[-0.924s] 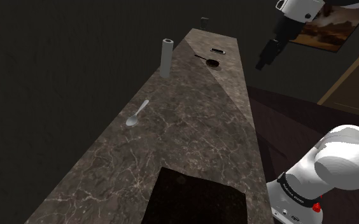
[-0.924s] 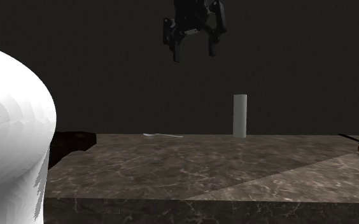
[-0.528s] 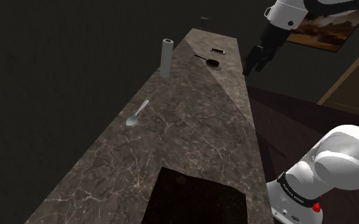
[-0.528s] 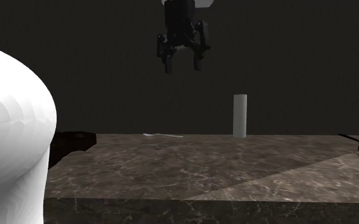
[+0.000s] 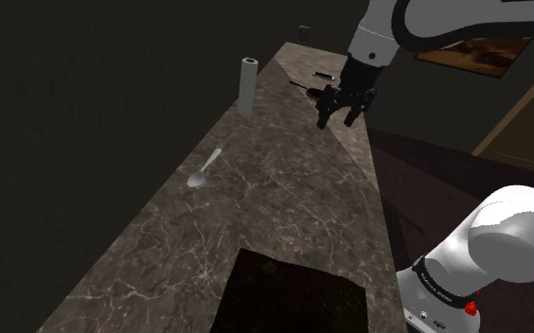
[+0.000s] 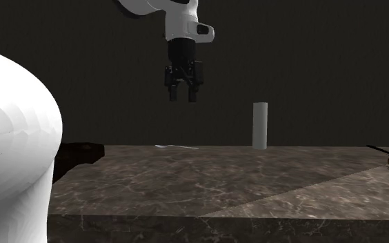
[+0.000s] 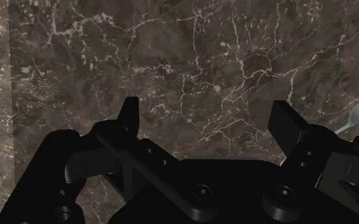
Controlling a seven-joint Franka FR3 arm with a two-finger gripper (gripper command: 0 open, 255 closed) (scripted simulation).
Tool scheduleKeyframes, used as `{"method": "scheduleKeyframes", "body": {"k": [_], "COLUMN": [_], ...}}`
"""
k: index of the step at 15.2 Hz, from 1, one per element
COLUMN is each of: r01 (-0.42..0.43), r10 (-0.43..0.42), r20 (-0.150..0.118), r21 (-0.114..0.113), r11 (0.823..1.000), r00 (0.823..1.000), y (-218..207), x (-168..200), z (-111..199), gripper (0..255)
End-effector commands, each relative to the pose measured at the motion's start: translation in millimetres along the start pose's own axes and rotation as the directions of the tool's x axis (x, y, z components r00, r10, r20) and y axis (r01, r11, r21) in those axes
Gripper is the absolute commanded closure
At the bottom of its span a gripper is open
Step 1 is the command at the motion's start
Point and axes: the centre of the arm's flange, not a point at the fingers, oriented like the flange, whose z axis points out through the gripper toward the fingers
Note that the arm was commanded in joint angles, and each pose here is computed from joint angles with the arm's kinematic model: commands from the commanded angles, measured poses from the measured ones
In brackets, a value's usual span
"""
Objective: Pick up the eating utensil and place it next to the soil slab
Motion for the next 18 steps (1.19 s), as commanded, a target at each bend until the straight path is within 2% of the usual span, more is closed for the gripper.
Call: {"method": "scheduleKeyframes", "body": {"k": [1, 5, 9, 13, 18], "r01": [-0.057, -0.162, -0.265, -0.365, -0.485], "r10": [0.057, 0.161, 0.263, 0.362, 0.479], "r20": [0.008, 0.026, 0.046, 0.067, 0.094], "r21": [0.01, 0.026, 0.04, 0.051, 0.062], "r11": [0.998, 0.986, 0.963, 0.929, 0.872], "r00": [0.998, 0.987, 0.964, 0.93, 0.873], "y": [-20.2, -59.4, -97.0, -132.5, -173.4], "x": [7.5, 26.3, 48.6, 74.4, 111.1], "z": [13.8, 40.8, 67.6, 94.1, 127.0], "gripper": [0, 0, 0, 0, 0]}}
